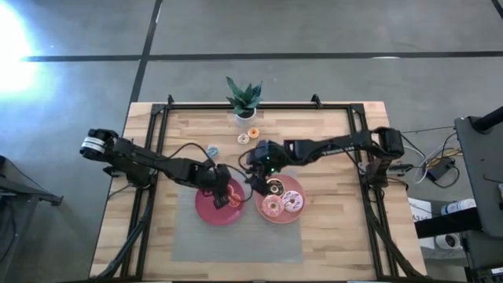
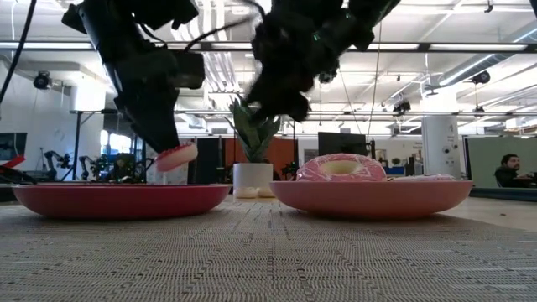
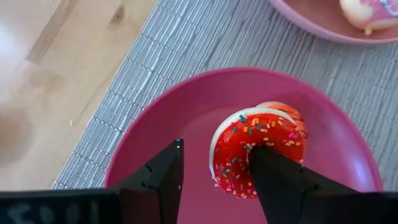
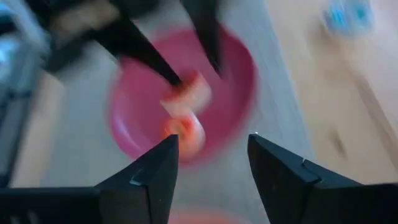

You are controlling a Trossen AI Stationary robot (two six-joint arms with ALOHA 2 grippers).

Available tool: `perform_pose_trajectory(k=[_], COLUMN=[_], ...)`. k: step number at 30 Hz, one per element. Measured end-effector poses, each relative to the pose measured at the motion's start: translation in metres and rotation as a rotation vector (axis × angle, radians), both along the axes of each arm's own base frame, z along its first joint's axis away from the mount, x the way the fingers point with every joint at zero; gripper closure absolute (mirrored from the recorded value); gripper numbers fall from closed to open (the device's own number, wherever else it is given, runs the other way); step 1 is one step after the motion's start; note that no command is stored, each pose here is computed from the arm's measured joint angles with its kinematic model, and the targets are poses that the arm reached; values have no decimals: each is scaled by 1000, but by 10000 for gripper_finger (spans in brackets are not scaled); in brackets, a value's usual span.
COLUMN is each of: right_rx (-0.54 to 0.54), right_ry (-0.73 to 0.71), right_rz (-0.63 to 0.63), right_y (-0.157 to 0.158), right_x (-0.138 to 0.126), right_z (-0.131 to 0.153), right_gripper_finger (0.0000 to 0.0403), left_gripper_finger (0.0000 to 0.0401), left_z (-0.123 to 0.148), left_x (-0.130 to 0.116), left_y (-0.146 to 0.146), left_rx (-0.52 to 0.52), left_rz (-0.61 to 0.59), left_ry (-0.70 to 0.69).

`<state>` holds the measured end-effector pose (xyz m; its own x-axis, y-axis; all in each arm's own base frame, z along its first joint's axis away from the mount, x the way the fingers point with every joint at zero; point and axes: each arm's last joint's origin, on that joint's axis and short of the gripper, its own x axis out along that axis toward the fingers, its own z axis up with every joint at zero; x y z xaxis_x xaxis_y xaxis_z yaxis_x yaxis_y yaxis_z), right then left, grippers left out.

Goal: Pick & Place donuts
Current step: Put the small red donut on the pink plate, then put the small yellow donut on the pink plate

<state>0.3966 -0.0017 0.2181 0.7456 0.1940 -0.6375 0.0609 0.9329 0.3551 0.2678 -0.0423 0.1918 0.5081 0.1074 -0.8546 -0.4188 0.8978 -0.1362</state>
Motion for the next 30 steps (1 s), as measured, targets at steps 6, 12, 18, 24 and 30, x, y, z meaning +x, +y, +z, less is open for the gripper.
perform_pose_trajectory(k=[6, 12, 18, 24, 30], right_rx=[9, 11, 12, 8, 15], right_ry=[-95, -127, -122, -67, -45], right_rz=[41, 59, 69, 74, 66], right_y=[17, 25, 30, 32, 32], right_x=[12, 22, 34, 44, 45], right_z=[-16, -25, -34, -59, -66], right_gripper_finger=[255, 280, 294, 304, 309], left_gripper_finger=[248, 248, 248, 248, 248], left_z=[4, 7, 12, 11, 6], left_x=[2, 5, 4, -2, -9], left_y=[0, -1, -1, 1, 2], left_rx=[-43, -81, -105, -92, -66], left_rz=[31, 62, 79, 79, 89], left_ry=[-39, -90, -117, -60, 24])
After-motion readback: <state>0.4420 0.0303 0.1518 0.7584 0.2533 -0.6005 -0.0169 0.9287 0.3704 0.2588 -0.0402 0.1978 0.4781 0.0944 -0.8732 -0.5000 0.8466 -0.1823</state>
